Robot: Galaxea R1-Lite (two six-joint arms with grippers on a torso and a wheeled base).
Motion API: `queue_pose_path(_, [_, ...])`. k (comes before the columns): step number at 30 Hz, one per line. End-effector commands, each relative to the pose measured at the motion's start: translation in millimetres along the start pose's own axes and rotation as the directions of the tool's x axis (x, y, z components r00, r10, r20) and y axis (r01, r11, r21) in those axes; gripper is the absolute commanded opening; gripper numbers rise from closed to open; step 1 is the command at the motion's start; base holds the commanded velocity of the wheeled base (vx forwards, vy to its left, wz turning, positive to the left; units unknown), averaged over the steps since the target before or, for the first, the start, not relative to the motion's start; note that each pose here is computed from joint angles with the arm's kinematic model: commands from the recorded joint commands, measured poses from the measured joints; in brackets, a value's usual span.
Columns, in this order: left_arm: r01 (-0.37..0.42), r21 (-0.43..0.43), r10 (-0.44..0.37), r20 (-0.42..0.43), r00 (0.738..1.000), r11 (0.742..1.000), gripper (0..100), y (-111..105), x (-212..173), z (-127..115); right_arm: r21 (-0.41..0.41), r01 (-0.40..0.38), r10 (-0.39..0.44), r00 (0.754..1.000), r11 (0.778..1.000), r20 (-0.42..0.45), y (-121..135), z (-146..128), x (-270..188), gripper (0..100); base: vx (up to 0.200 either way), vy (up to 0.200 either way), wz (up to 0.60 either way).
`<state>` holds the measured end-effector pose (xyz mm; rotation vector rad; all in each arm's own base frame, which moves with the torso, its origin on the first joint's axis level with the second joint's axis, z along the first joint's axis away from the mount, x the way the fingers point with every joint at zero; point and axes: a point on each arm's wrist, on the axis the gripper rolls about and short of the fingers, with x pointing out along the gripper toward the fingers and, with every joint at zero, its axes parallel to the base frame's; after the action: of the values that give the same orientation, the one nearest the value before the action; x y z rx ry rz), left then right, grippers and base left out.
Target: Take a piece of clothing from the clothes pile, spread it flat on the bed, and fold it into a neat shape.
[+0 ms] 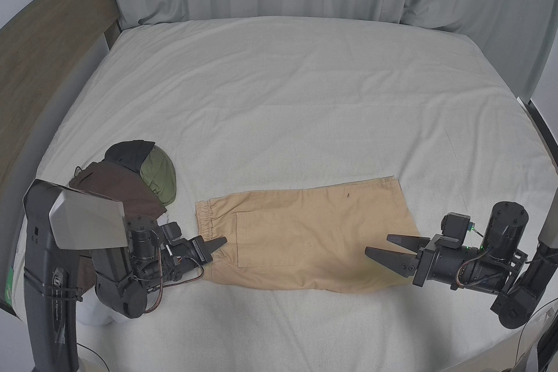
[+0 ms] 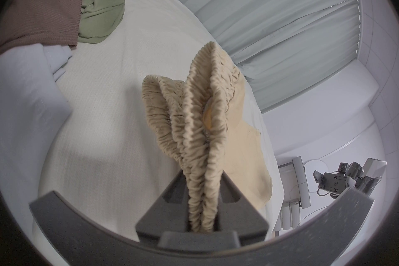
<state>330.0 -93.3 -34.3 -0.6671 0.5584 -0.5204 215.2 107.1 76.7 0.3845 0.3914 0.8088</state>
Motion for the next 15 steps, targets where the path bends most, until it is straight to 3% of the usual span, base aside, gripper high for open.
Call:
queue_pose_path(1, [-0.002,0.000,0.002,0.007,1.000,1.000,0,0,-3,2,0.001,0.000,0.000,1.000,1.000,-0.001,0,0,0,100,0.000,0.000,0.00])
queue_pose_path(15, [0.036,-0.012,-0.036,0.009,0.999,0.999,0,5,-24,20,0.001,0.000,0.000,1.000,1.000,-0.001,0,0,0,100,0.000,0.000,0.00])
